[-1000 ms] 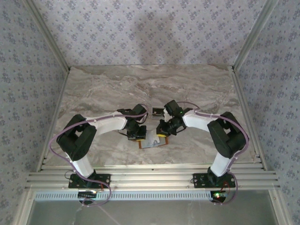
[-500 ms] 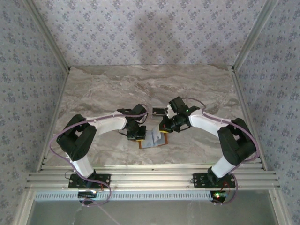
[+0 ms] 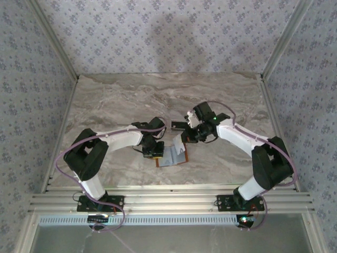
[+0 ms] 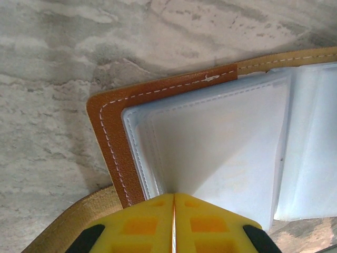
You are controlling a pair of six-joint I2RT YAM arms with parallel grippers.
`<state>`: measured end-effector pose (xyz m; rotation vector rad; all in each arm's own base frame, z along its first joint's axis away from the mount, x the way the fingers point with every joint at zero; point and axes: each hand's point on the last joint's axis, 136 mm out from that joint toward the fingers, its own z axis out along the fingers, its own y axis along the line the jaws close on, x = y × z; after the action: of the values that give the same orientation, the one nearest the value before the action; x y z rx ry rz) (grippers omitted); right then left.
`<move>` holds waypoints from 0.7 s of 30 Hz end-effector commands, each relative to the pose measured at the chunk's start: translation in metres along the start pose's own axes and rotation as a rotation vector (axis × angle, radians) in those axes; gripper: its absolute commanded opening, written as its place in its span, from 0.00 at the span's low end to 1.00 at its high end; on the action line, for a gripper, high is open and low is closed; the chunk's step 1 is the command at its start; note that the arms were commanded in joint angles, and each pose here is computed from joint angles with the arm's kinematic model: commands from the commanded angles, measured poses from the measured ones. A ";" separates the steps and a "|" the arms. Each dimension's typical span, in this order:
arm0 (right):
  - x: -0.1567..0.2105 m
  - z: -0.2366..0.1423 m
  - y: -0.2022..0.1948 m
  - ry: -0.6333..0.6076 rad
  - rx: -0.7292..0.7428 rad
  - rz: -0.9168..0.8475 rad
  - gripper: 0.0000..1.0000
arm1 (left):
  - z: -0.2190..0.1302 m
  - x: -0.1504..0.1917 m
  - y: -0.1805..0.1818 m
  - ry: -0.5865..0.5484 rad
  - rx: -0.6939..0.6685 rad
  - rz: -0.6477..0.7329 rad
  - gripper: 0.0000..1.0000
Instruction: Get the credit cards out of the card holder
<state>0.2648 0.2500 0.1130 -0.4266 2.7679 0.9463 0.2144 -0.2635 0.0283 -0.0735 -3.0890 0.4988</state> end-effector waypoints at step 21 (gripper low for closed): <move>-0.050 -0.051 -0.033 0.252 0.269 -1.028 0.00 | -0.017 -0.004 -0.007 -0.005 -0.018 0.051 0.11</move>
<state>0.3125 0.2111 0.1449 -1.5856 2.3247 0.3420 0.2164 -0.2638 0.0364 -0.1153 -3.0918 0.4800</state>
